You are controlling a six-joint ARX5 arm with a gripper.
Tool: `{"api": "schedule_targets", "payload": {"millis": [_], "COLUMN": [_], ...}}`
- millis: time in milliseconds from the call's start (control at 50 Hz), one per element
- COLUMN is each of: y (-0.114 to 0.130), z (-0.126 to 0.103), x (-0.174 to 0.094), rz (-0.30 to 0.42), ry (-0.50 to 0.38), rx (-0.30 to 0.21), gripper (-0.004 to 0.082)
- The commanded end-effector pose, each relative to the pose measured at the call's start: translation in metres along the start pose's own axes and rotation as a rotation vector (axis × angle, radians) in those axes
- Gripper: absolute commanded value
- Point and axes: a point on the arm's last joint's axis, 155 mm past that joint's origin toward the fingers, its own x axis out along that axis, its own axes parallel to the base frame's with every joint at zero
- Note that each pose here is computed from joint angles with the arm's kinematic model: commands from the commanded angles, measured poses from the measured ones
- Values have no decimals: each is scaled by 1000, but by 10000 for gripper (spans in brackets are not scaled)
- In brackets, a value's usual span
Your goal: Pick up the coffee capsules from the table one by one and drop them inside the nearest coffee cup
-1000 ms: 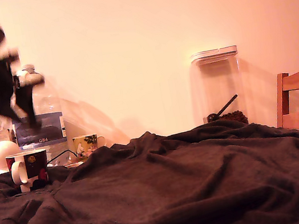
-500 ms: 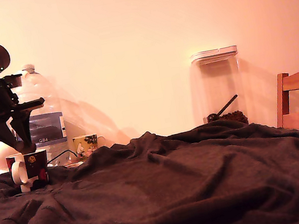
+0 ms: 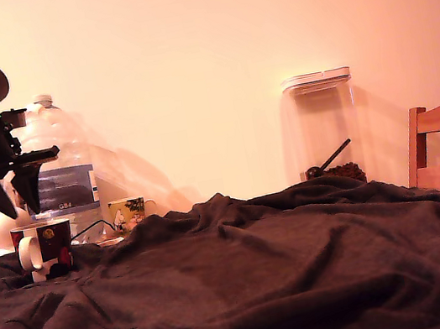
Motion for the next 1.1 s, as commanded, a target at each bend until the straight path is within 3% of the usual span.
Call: {"api": "schedule_targets", "payload": {"millis": [0, 280, 360, 440, 600, 680, 800, 1080], "y": [0, -3, -5, -7, -16, -19, -24, -36], "z": [2, 7, 9, 13, 26, 36, 52, 90], "x": [0, 0, 0, -1, -8, -15, -28, -77], "rz": [-5, -12, -22, -33, -66, -79, -91, -109], "ry": [-4, -24, -33, -49, -99, -139, -205, -372], "rx": [-4, 20, 31, 51, 80, 93, 133, 161], "gripper": [706, 702, 646, 529, 95, -28, -23, -23]}}
